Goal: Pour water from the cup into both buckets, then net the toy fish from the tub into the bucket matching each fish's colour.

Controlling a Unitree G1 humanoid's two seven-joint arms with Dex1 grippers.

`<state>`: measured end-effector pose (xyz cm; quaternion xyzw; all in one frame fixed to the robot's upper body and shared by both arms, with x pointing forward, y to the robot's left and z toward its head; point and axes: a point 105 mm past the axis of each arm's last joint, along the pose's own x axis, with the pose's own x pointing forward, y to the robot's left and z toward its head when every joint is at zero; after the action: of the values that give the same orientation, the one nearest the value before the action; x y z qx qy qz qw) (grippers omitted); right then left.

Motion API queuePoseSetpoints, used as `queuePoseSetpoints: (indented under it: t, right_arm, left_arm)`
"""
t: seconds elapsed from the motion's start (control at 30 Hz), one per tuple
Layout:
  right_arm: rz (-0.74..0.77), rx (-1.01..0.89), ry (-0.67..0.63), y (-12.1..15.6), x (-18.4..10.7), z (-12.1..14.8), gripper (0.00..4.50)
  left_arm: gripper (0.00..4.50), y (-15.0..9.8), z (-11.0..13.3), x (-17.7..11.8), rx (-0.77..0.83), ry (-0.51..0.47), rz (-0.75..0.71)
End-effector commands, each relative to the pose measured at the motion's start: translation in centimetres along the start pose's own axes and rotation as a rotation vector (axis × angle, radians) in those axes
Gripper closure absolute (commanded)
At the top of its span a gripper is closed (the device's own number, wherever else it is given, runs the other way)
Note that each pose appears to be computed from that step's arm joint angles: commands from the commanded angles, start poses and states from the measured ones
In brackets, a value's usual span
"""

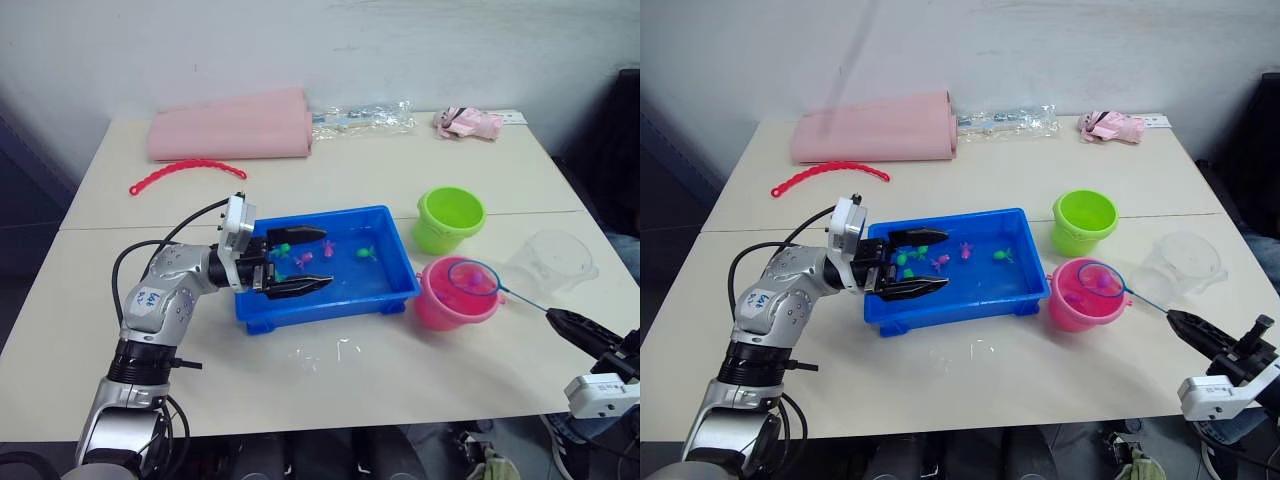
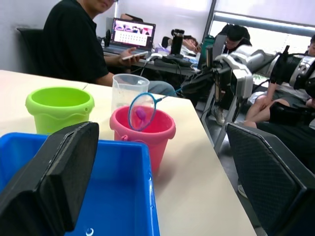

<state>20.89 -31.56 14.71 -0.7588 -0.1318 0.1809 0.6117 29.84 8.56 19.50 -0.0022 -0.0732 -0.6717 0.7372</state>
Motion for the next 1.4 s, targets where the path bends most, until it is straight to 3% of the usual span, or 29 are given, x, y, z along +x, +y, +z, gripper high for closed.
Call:
queuePoseSetpoints:
  t: [0.03,0.33,0.43,0.7,0.93,1.1,1.27,1.4]
  right_arm:
    - [-0.039,-0.039,-0.035,-0.5,-0.3,1.2,4.5]
    - [-0.072,-0.036,-0.002,-0.7,-0.7,1.5,4.5]
    - [-0.068,-0.01,-0.032,-0.3,-0.6,2.7,4.5]
    - [-0.103,-0.027,0.041,-0.6,-0.9,2.1,4.5]
    - [-0.083,-0.015,-0.003,-0.2,-0.7,2.7,4.5]
    - [-0.107,0.196,0.008,-0.7,-0.6,2.6,4.5]
    - [-0.122,0.467,-0.153,-4.5,1.9,4.8,4.5]
    - [-0.058,0.808,-0.308,-7.2,5.3,7.1,4.5]
  left_arm:
    - [0.03,-0.1,0.8,0.2,0.039,-0.018,-0.002]
    - [0.03,0.0,0.7,0.3,0.038,-0.026,0.008]
    - [0.03,0.0,0.7,0.3,0.039,-0.025,0.013]
    - [0.03,-0.1,0.6,0.2,0.035,-0.028,0.021]
    - [0.03,-0.1,0.4,0.2,0.033,-0.032,0.027]
    - [0.03,0.0,0.3,-0.3,0.036,-0.031,0.041]
    - [0.03,0.6,0.5,-3.4,0.036,-0.01,0.144]
    - [0.03,1.2,0.3,-6.8,0.023,0.016,0.265]
